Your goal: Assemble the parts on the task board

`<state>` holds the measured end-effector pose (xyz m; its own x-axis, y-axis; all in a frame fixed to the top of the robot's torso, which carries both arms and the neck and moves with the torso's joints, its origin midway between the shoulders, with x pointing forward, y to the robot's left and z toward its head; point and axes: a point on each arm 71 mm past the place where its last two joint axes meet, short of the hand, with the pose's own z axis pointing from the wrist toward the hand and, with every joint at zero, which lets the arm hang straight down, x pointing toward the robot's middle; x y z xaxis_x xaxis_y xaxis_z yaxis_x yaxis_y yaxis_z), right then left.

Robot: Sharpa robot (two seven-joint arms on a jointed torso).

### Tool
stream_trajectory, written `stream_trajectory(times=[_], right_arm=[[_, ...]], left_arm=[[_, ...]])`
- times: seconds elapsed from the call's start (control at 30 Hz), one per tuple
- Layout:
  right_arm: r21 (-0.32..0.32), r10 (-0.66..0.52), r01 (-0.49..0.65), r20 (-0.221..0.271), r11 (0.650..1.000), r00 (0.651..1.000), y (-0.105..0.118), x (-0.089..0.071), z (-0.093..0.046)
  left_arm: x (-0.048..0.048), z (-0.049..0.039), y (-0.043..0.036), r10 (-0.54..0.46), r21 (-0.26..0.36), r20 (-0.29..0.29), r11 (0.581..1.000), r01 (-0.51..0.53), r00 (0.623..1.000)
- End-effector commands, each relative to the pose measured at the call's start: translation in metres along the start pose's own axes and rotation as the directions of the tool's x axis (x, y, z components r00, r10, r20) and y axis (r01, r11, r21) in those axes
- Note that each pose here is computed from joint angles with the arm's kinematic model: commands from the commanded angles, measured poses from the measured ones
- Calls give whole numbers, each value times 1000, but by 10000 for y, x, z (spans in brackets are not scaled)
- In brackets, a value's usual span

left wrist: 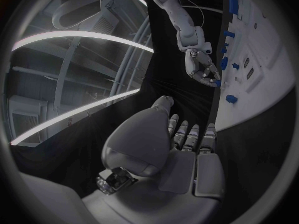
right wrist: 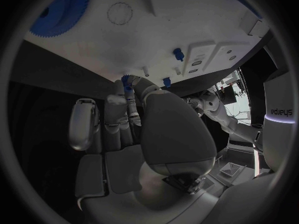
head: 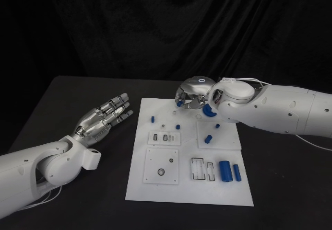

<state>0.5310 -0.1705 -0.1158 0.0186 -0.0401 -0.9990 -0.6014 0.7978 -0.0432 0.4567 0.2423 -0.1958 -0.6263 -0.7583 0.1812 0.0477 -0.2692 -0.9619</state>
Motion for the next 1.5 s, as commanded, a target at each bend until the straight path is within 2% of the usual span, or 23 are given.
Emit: stream_trajectory(times=[0.03, 0.77, 1.17, 1.5], right_arm=[[1, 0, 0, 12, 1000, 1000, 2, 4, 11], [25, -6, 6, -19, 1000, 1000, 9, 52, 96], [26, -7, 9, -57, 1000, 998, 23, 140, 162], [38, -6, 9, -90, 999, 996, 19, 191, 159]], left_arm=[[13, 8, -103, -8, 135, -9, 991, 9, 1000], [7, 30, -85, -13, 124, -19, 992, 15, 1000], [-2, 35, -78, -14, 118, -21, 993, 17, 1000], [-13, 43, -71, -15, 115, -23, 993, 17, 1000]])
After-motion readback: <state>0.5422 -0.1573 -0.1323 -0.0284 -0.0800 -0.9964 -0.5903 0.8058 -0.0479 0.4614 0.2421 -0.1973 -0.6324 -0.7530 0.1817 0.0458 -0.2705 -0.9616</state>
